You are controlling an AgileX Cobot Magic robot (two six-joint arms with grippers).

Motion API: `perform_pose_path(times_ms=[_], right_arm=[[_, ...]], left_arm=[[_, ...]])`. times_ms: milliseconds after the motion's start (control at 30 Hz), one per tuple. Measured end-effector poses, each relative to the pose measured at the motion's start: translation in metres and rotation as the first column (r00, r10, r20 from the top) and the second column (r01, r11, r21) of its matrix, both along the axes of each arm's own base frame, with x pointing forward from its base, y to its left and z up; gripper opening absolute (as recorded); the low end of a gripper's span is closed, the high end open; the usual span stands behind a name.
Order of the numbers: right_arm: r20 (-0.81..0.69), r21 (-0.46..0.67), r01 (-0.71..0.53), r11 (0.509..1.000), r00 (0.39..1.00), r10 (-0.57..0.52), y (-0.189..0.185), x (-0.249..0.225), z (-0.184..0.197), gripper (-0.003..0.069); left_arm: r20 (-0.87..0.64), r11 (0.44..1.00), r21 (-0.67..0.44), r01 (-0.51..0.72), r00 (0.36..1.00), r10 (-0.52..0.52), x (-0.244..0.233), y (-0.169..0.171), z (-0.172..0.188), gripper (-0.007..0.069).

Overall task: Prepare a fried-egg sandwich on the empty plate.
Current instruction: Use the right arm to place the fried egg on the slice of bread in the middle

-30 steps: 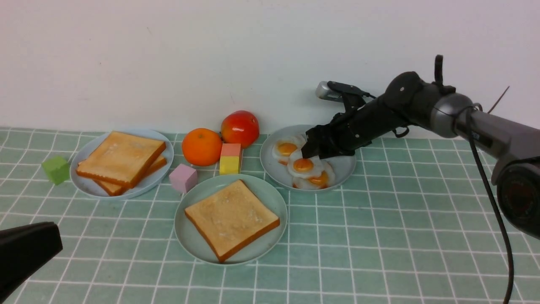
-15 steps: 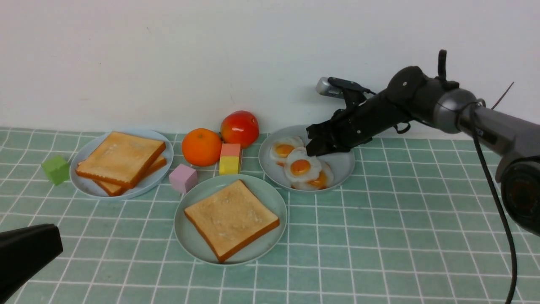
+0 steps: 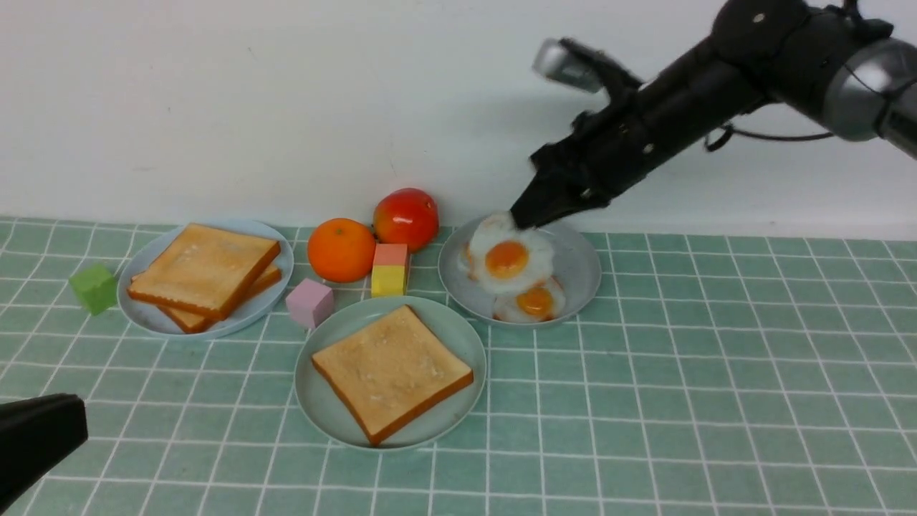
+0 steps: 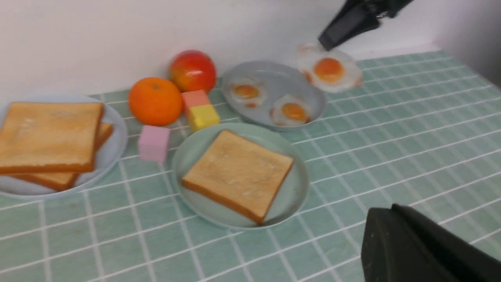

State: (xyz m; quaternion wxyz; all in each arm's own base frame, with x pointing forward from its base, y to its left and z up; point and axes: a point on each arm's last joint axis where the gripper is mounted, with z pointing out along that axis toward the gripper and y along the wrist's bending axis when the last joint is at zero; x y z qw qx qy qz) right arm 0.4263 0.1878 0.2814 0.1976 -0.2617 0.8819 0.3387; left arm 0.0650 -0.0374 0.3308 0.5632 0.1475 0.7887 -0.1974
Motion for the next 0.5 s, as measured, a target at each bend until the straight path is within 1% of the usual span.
perform_pose_path(times_ms=[67,133,167,233,367,400,500], right_arm=[[-0.010,0.004,0.001,1.000,1.000,-0.001,0.024,-0.015,-0.018,0.0085],[-0.007,0.010,0.010,1.000,1.000,-0.010,0.035,-0.019,-0.026,0.0085],[0.001,0.021,0.027,0.999,1.000,-0.027,0.048,-0.024,-0.036,0.0085],[0.001,0.048,0.071,0.996,0.997,-0.071,0.063,-0.025,-0.050,0.0085],[0.005,0.074,0.139,0.988,0.990,-0.139,0.076,-0.021,-0.069,0.0085],[-0.006,0.084,0.172,0.981,0.985,-0.173,0.080,-0.017,-0.080,0.0085],[-0.049,0.089,0.212,0.973,0.977,-0.209,0.084,-0.013,-0.099,0.0090]], left_arm=[[0.001,1.000,0.013,-0.003,1.000,0.003,0.000,0.001,-0.001,-0.0013],[0.001,1.000,0.014,-0.004,1.000,0.004,0.000,0.001,-0.001,-0.0013],[-0.002,1.000,0.017,-0.004,1.000,0.004,0.000,0.001,-0.001,-0.0013],[-0.005,1.000,0.022,-0.005,1.000,0.005,0.000,0.001,-0.001,-0.0013],[-0.004,1.000,0.027,-0.006,1.000,0.006,0.000,0.001,-0.001,-0.0013],[-0.002,0.999,0.034,-0.008,1.000,0.008,0.000,0.002,-0.002,-0.0013],[0.000,0.999,0.044,-0.011,1.000,0.011,0.000,0.002,-0.002,-0.0013]])
